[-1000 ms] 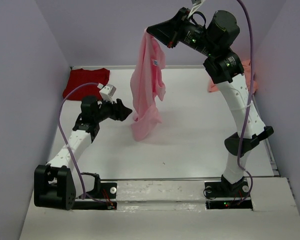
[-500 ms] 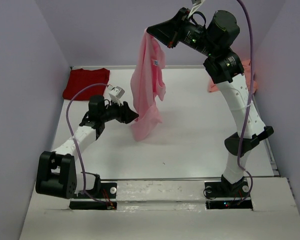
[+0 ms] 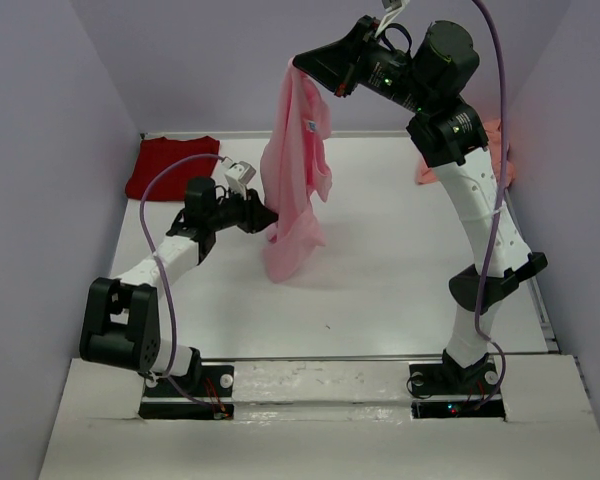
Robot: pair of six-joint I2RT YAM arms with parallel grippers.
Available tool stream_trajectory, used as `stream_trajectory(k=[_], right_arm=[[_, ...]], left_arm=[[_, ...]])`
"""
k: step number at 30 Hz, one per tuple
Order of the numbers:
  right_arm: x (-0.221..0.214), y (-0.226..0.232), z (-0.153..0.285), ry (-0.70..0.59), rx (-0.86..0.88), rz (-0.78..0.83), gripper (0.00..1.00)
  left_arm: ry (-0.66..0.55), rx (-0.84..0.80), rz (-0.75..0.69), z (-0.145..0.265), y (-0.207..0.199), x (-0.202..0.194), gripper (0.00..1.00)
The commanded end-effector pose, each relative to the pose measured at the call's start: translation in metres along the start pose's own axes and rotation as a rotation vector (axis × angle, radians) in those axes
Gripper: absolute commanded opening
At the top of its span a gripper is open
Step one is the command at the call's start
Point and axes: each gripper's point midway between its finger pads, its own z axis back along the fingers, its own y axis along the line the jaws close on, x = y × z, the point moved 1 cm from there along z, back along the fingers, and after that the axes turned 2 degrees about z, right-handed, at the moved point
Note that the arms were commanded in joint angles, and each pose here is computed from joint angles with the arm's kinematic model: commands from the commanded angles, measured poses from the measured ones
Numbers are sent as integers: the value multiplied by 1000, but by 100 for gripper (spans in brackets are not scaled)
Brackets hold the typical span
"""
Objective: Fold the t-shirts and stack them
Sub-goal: Flatten the tshirt out
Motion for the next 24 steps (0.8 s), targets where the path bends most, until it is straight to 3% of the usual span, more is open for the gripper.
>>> stream_trajectory(k=[1,2,3,6,13,18,24], right_arm=[[24,19,12,-50,36,33,0],[23,18,12,-48,35,31,0],[24,19,12,-47,37,31,0],[23,19,13,-45,35,30,0],[33,8,20,-63,-10,35,0],[45,-18,37,-76,-138,89,0],[31,-78,76,-23,-393,99,0]], left_arm=[[-73,-47,-88,-4,-10,34,21],[-72,-48,-86,-5,-10,34,21],[-65,-56,-81,-7,-10,32,10],[-59,-71,-63,-11,-12,34,0],[-37,31,-41,-5,-3,39,0],[3,272,-68,18,22,45,0],[-57,551,-132,56,43,85,0]])
